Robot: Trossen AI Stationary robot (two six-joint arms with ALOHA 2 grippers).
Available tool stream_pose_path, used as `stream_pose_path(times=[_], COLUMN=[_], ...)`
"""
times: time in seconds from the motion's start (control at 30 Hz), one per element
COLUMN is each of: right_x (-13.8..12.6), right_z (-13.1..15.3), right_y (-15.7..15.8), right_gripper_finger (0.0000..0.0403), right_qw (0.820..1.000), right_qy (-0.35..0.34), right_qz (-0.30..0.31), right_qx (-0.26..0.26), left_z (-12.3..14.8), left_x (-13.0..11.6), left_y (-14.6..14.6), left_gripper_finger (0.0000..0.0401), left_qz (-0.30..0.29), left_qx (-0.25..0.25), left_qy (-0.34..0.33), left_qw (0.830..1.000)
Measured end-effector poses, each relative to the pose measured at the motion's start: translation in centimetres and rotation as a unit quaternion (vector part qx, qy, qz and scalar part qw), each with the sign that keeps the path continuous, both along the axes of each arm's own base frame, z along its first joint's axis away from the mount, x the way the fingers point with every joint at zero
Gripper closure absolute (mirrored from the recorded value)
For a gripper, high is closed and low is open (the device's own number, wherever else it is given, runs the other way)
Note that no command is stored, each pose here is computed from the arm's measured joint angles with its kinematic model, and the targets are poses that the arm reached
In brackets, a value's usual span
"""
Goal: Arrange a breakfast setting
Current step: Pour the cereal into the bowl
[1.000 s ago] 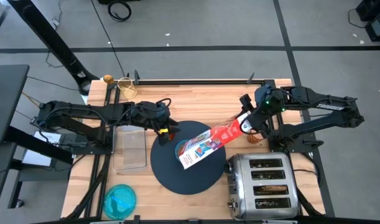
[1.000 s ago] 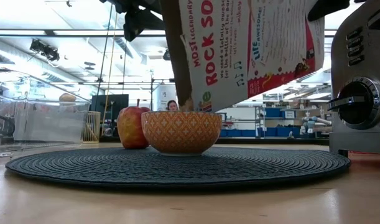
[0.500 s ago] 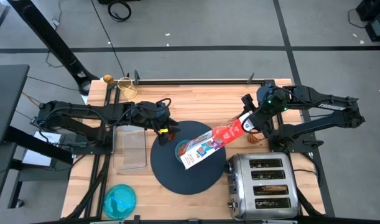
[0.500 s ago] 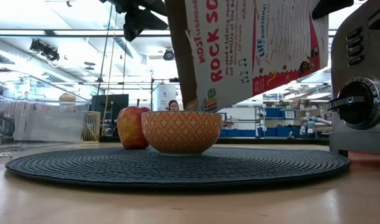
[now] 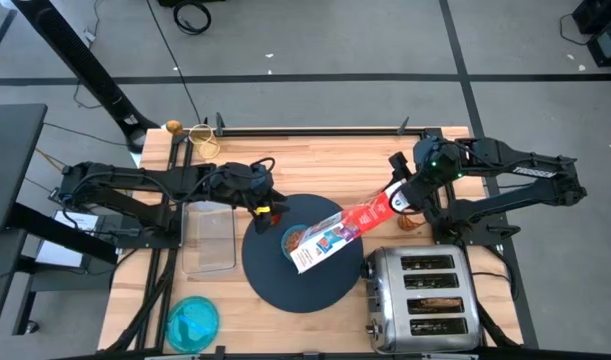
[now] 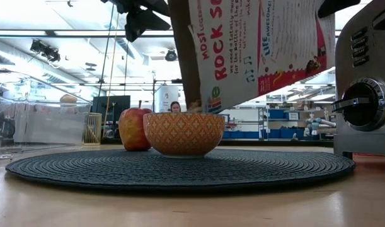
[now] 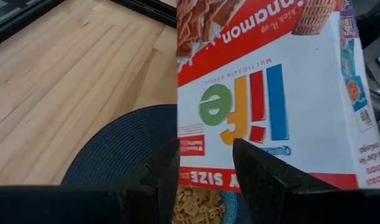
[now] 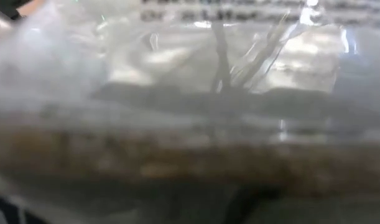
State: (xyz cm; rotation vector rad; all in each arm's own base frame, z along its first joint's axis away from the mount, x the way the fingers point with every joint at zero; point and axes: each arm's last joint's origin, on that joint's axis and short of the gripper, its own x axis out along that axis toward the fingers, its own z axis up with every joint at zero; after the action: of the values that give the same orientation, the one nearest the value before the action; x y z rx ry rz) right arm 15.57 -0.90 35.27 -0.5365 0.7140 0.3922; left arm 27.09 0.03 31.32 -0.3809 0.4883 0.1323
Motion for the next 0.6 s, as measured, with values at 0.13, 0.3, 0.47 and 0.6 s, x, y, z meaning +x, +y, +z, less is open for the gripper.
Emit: stream_pose_path(times=[0.13,0.3,0.47,0.6], right_x=[-0.15,-0.27,-0.34,-0.35], right_z=[-0.08,-0.1,-0.16,-0.17], right_y=[-0.02,-0.07,0.06,0.08], right_gripper_finger=[0.017,0.017,0.017,0.017], right_qw=[1.0,1.0,1.0,1.0], right_qy=[0.007,0.011,0.016,0.017], right_qz=[-0.004,-0.012,-0.01,-0.011], right_qx=[-0.004,-0.009,-0.001,-0.001], left_z=[0.17,0.36,0.32,0.33], left_x=[-0.13,-0.3,-0.28,-0.28], left_y=[0.0,0.0,0.0,0.0], left_gripper_finger=[0.0246,0.0246,0.0246,0.0246], left_qz=[0.0,0.0,0.0,0.0], left_qx=[0.0,0.0,0.0,0.0], left_qy=[-0.003,-0.007,-0.006,-0.006], left_qw=[1.0,1.0,1.0,1.0])
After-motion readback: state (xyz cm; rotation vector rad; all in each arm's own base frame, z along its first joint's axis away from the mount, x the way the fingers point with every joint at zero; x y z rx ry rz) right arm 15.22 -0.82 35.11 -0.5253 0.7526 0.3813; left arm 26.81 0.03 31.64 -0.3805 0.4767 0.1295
